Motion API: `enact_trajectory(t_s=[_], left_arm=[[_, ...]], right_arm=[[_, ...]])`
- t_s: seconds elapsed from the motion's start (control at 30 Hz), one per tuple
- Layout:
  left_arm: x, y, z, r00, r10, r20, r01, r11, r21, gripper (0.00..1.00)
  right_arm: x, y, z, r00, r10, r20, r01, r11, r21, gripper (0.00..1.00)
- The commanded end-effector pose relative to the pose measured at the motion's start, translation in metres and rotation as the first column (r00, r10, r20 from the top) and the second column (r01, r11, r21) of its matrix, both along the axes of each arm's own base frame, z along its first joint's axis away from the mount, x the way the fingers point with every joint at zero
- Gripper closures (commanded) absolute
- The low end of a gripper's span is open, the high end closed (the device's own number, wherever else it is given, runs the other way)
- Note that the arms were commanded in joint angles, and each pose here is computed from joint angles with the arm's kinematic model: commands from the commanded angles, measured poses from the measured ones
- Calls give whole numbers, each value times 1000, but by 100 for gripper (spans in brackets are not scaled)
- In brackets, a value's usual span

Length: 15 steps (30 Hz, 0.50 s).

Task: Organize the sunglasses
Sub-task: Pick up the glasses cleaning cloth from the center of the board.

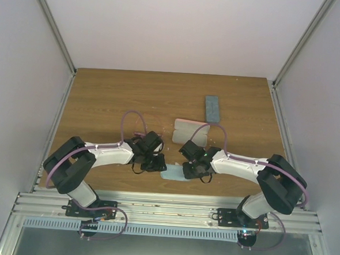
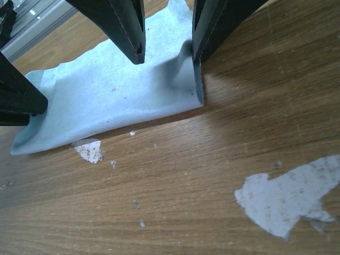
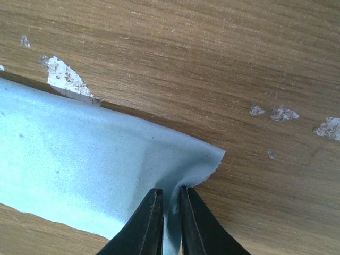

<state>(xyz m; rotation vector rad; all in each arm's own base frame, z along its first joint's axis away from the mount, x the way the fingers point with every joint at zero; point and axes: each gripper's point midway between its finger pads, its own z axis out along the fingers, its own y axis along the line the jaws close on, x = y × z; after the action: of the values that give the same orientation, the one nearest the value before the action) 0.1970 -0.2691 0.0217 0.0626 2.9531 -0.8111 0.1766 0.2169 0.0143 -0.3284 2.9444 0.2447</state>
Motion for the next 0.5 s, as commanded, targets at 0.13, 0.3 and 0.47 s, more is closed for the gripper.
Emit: enact_trajectory(t_s=[0.13,0.3,0.47], left_arm=[[-16,11,-26,998,-11,-67,17,996,83,76],[-16,13,-29,997,-9,-73,17,994,106,80],[-14,17,-34,998,-14,-64,25,981,190,82]], right_arm=[[-14,-10,-20,998,-2,-59,-1,999,-47,92],[-14,-10,-21,998,-1,-61,-2,999,-49,96],[-13,-10,-21,998,-7,-55,4,999,-49,99]])
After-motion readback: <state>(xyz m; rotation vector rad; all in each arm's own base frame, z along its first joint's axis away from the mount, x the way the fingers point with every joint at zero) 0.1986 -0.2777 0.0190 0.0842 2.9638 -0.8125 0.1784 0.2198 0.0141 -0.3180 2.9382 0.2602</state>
